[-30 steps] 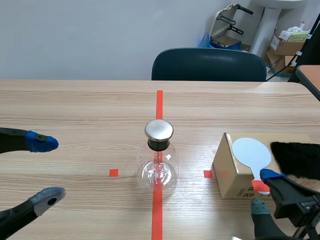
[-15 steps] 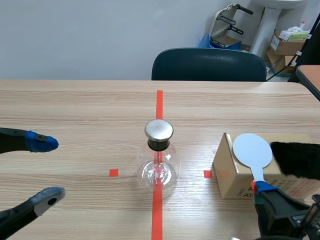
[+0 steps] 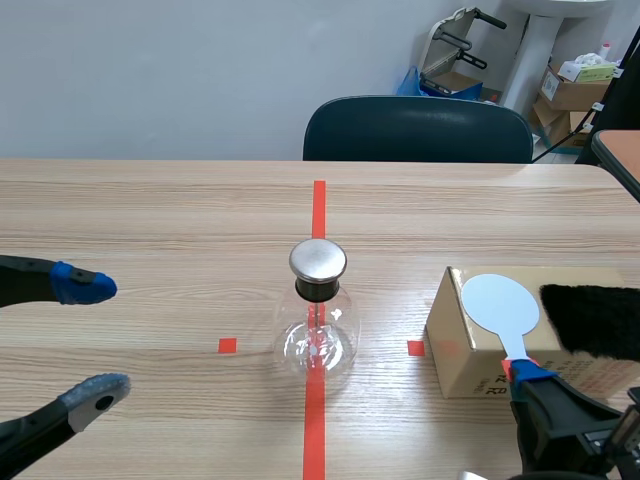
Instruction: Do the electroscope experiment
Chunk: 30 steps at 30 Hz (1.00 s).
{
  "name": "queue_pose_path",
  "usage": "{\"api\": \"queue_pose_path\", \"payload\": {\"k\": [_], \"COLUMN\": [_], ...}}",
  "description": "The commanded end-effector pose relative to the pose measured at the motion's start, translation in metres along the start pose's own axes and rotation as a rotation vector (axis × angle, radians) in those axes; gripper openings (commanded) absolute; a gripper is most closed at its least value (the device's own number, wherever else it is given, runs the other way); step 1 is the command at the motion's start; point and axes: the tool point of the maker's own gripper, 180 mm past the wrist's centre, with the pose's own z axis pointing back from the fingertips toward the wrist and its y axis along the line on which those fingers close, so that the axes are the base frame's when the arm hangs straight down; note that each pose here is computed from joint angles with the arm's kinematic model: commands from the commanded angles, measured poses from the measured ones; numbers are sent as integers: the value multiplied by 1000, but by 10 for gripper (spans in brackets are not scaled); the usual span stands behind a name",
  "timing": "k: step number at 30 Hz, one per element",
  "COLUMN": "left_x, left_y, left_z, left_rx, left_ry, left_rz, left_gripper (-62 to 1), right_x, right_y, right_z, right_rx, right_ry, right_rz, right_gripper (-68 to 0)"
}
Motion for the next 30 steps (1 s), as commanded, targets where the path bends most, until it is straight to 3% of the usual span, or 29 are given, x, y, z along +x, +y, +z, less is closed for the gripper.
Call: {"api": "queue_pose_path", "payload": {"k": [1, 30], "left_x": [11, 7], "left_y": [-1, 0], "left_z": [-3, -3], "left_rx": [2, 2], "left_ry": [-41, -20], "left_rz": [1, 1], "left_gripper": [-234, -234], "right_x": [-2, -2], "right_y": [-15, -15], "right_z": [-3, -3], "right_rx": [-65, -65], "right_ry": [-4, -4], "right_rz": [15, 15], "right_gripper": [-660, -660]}}
